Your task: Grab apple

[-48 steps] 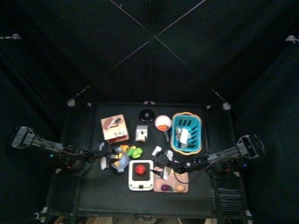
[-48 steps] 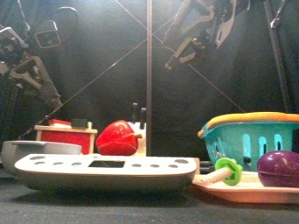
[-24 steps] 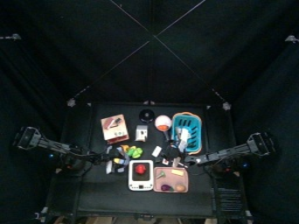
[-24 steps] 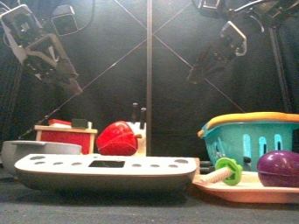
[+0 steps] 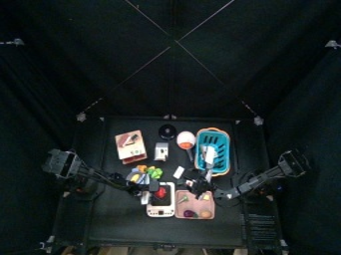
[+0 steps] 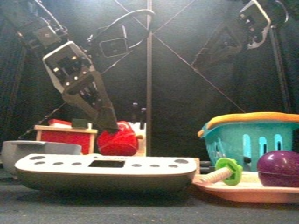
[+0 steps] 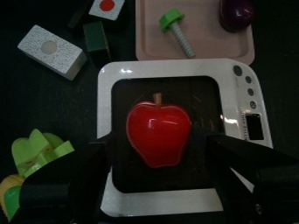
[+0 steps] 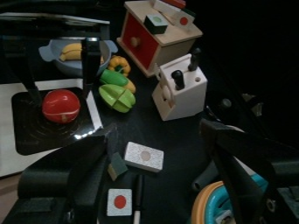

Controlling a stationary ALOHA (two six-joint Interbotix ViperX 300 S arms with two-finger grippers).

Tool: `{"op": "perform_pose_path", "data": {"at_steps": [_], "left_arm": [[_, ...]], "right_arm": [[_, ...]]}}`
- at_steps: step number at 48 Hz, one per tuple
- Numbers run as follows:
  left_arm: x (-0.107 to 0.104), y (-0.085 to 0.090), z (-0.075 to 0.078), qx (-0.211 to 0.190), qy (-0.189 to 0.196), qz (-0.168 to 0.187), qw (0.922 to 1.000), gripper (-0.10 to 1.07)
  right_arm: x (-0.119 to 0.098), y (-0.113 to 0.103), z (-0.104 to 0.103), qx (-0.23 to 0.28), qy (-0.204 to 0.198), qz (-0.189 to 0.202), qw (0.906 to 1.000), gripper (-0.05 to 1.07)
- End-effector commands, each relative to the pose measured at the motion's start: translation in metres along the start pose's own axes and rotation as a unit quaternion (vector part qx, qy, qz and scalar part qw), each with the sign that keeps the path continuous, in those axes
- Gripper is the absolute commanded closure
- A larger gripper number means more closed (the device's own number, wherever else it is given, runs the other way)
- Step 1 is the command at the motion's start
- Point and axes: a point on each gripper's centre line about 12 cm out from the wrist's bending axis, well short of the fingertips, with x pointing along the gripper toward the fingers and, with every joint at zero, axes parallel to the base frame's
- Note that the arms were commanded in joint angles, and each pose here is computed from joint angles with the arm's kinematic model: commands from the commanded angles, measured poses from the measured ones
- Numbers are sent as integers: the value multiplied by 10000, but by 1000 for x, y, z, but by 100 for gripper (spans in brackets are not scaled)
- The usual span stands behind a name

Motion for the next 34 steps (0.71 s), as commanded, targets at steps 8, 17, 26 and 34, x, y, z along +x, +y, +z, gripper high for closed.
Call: {"op": "perform_pose_path", "data": {"at_steps": [8,17,26,34], "left_arm": [[5,7,7,11,20,380,9993,0],[5,8,12,9,-22,425,9991,17],[-2,4,22,4,-194,369,9991,18],[-3,5,24,-3,-211,417,9989,18]], "right_arm": [[-2,-4,0,62,-6,-34,10000,-1],[-2,-4,-3,58,17,-43,10000,-1],[-1,-4,-6,140,148,-47,9998,-1],[-2,-3,-4,153,120,-25,9998,-1]]}}
